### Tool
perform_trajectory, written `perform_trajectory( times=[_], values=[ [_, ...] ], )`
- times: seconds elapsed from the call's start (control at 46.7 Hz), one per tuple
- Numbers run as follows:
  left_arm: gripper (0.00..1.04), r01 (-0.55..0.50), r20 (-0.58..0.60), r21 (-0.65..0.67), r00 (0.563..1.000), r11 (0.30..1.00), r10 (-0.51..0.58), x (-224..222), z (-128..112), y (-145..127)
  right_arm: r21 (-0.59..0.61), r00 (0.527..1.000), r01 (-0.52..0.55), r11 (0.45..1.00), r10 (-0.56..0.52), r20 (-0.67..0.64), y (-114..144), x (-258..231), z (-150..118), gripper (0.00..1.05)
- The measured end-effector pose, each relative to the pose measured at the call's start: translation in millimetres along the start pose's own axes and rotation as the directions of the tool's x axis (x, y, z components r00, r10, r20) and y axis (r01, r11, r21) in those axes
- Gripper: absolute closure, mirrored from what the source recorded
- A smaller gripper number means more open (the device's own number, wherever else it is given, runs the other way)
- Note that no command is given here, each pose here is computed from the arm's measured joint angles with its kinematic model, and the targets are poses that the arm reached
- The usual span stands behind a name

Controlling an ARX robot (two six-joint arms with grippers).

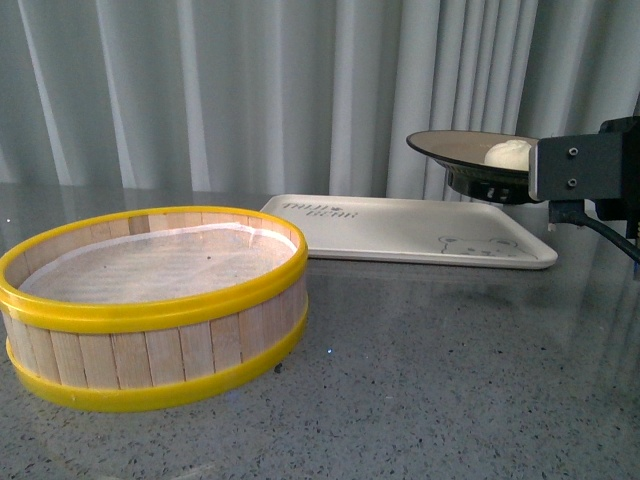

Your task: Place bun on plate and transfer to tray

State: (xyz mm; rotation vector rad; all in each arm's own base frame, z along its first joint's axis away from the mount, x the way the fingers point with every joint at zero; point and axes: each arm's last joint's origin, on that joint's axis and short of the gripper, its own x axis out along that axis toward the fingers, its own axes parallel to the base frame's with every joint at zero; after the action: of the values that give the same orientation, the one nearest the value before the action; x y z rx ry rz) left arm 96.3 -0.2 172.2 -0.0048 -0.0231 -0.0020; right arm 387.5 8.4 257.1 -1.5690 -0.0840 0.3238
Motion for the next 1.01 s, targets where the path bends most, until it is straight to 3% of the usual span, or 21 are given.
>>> perform_trajectory(
  times=[0.45, 1.007],
  values=[
    [0.07, 0.0, 0.0, 0.0, 1.0, 1.0, 0.0, 0.0, 0.0, 0.0, 0.022, 0.999, -0.031, 0.999, 0.03, 0.012, 15.3, 33.1, -0.8, 1.02],
    [0.07, 0.0, 0.0, 0.0, 1.0, 1.0, 0.0, 0.0, 0.0, 0.0, 0.033, 0.995, -0.083, 0.996, 0.081, 0.049, 16.7, 55.3, 0.3, 1.02]
  ],
)
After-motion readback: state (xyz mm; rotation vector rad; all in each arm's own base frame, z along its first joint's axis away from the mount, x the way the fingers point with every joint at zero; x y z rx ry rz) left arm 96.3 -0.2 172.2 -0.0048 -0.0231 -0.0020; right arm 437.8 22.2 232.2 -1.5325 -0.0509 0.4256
